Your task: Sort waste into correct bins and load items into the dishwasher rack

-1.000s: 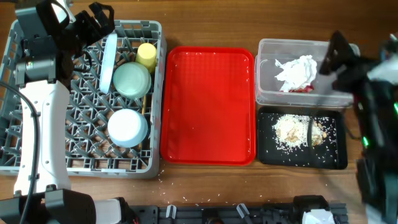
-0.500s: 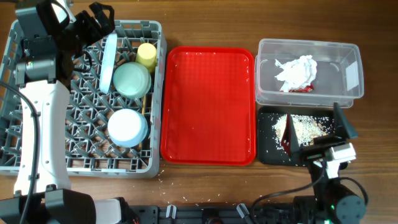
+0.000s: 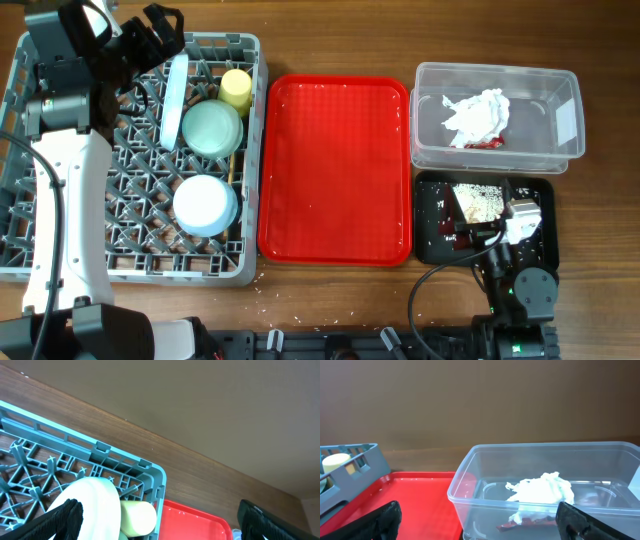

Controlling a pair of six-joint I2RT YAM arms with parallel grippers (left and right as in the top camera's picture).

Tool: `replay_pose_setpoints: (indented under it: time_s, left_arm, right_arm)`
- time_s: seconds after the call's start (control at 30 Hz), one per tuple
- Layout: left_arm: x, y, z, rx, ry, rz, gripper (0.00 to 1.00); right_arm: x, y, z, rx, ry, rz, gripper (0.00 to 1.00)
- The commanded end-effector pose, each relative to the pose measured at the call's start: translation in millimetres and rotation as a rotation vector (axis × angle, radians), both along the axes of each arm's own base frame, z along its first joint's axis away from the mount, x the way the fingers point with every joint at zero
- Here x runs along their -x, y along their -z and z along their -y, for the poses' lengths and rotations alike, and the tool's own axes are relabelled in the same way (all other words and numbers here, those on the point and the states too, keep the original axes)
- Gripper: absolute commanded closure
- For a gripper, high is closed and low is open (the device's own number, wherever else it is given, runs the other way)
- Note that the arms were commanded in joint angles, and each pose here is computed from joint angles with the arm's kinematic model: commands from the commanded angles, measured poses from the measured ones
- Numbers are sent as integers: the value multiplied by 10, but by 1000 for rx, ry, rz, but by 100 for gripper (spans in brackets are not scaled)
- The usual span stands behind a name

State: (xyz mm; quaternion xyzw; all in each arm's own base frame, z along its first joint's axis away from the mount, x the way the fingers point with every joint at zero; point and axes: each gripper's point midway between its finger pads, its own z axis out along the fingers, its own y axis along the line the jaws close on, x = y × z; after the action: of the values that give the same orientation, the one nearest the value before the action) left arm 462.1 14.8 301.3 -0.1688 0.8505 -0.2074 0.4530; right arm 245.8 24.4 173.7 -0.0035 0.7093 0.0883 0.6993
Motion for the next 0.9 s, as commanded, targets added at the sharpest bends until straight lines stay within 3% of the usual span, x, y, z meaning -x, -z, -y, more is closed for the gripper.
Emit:
replay_pose_setpoints:
  time_s: [0.0, 0.5, 0.7, 0.87]
  left_arm:
    - [5, -82, 11, 10, 3, 18, 0]
    - [56, -68, 96, 13, 20, 0, 0]
    - [702, -533, 434, 9, 84, 32, 0]
    - [1572, -1342, 563, -15, 106, 260, 0]
  right_arm:
    - [1, -27, 38, -18, 21, 11, 0]
    - [-3, -13, 38, -18, 21, 4, 0]
    - [-3, -13, 38, -17, 21, 4, 0]
    - [-3, -13, 38, -17, 21, 4, 0]
